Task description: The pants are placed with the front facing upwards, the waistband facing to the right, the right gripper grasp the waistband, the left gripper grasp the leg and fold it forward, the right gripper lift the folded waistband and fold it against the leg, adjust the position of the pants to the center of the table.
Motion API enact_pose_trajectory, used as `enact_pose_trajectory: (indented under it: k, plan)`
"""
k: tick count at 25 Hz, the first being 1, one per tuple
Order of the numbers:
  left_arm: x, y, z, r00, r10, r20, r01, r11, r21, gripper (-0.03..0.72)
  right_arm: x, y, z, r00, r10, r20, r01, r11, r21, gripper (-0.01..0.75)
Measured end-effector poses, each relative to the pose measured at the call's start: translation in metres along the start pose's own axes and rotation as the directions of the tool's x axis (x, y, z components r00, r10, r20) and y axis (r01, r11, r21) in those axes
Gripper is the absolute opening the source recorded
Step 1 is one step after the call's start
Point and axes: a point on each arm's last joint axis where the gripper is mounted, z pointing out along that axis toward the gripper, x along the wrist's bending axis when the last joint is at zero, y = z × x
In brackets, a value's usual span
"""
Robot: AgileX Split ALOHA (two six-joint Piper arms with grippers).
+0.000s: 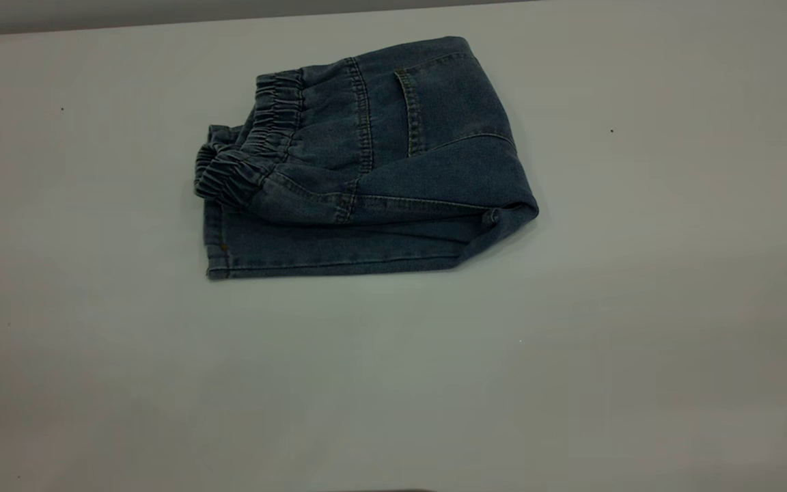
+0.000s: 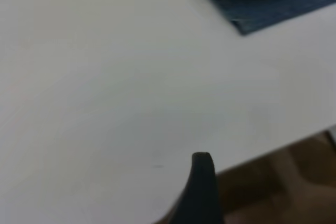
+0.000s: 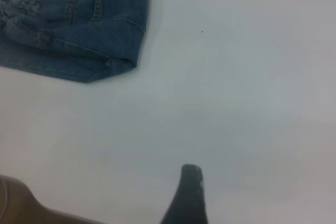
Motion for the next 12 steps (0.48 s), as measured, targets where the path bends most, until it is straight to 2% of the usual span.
enact_pose_trajectory:
  k: [5, 12]
  plan:
    - [-0.011, -0.001, 0.0, 0.989, 0.092, 0.116, -0.092, 0.996, 0.0, 0.587, 0.0, 0.0, 0.0, 1.0, 0.0, 0.0, 0.0, 1.0, 0.0, 0.587]
    - [-0.016, -0.004, 0.007, 0.981, 0.112, 0.16, -0.112, 0.994, -0.008, 0.587, 0.0, 0.0, 0.0, 1.0, 0.0, 0.001, 0.0, 1.0, 0.0, 0.587]
